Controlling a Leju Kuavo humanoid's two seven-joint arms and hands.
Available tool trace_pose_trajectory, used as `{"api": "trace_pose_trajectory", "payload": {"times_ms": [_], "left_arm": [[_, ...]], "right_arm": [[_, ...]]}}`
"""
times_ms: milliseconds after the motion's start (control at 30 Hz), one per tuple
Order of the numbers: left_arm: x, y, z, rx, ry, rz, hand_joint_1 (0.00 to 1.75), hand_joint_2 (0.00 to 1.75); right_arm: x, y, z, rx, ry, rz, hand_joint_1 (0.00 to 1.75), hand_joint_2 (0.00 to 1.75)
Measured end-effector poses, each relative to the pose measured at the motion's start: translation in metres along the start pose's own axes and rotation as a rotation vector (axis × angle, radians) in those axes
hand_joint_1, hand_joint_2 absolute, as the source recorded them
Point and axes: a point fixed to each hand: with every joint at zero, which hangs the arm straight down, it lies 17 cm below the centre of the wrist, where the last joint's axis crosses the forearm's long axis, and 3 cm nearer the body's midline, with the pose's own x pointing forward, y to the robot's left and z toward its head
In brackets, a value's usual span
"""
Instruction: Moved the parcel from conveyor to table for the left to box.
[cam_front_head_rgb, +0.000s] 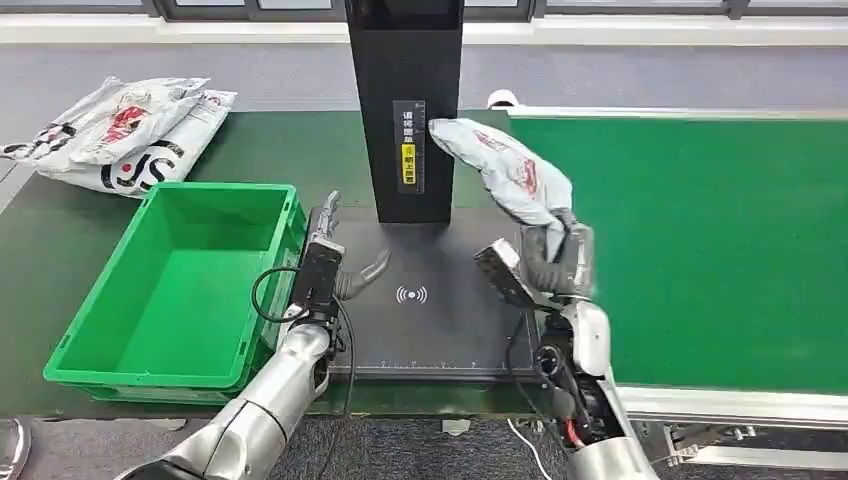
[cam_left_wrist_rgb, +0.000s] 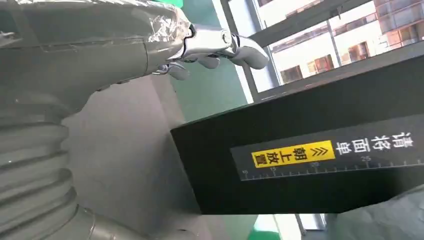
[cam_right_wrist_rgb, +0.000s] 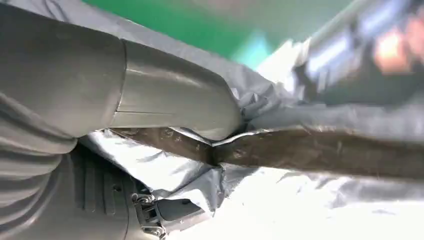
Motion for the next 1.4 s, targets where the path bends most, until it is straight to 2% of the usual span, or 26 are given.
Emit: {"api": "trace_pose_trajectory", "payload": {"times_ms": [133,267,433,467,500,533,633,900,1000,1133,1267,1400], "left_arm": [[0.001,0.001,-0.001,0.000,-0.004,0.000,0.00,1.75],[0.001,0.002,-0.002,0.002,-0.004,0.006,0.00,1.75],[0.000,0.005,-0.002,0.006,-0.003,0.005,0.00,1.75],[0.000,0.005,-0.002,0.006,-0.003,0.005,0.00,1.75],[0.000,0.005,-0.002,0.007,-0.002,0.005,0.00,1.75],[0.000,0.006,-0.003,0.011,-0.001,0.010,0.00,1.75],[0.005,0.011,-0.006,0.035,-0.008,0.033,0.00,1.75],[0.026,0.043,-0.005,0.164,-0.073,0.066,0.00,1.75],[0.034,0.056,-0.002,0.224,-0.094,0.065,0.00,1.75],[0.045,0.070,0.000,0.288,-0.122,0.056,0.00,1.75],[0.046,0.068,0.001,0.279,-0.131,0.016,0.00,1.75],[0.043,0.063,0.003,0.265,-0.126,0.003,0.00,1.75]], "right_arm": [[0.027,0.058,0.026,0.197,-0.053,0.007,1.75,1.75],[0.031,0.099,0.051,0.369,-0.065,0.039,1.75,1.75],[0.031,0.117,0.068,0.441,-0.094,0.081,1.73,1.75],[0.031,0.120,0.070,0.452,-0.097,0.084,1.26,1.75],[0.031,0.125,0.074,0.482,-0.097,0.078,0.21,1.75],[0.029,0.132,0.079,0.526,-0.094,0.073,0.00,1.75],[0.024,0.147,0.095,0.618,-0.109,0.078,0.00,1.75],[0.016,0.135,0.090,0.576,-0.111,-0.029,0.00,1.75],[0.023,0.118,0.081,0.494,-0.126,-0.104,0.00,1.75],[0.043,0.077,0.062,0.348,-0.162,-0.278,0.00,1.75],[0.049,0.024,0.050,0.155,-0.189,-0.436,0.00,1.75],[0.046,0.002,0.047,0.083,-0.188,-0.476,0.00,1.75]]}}
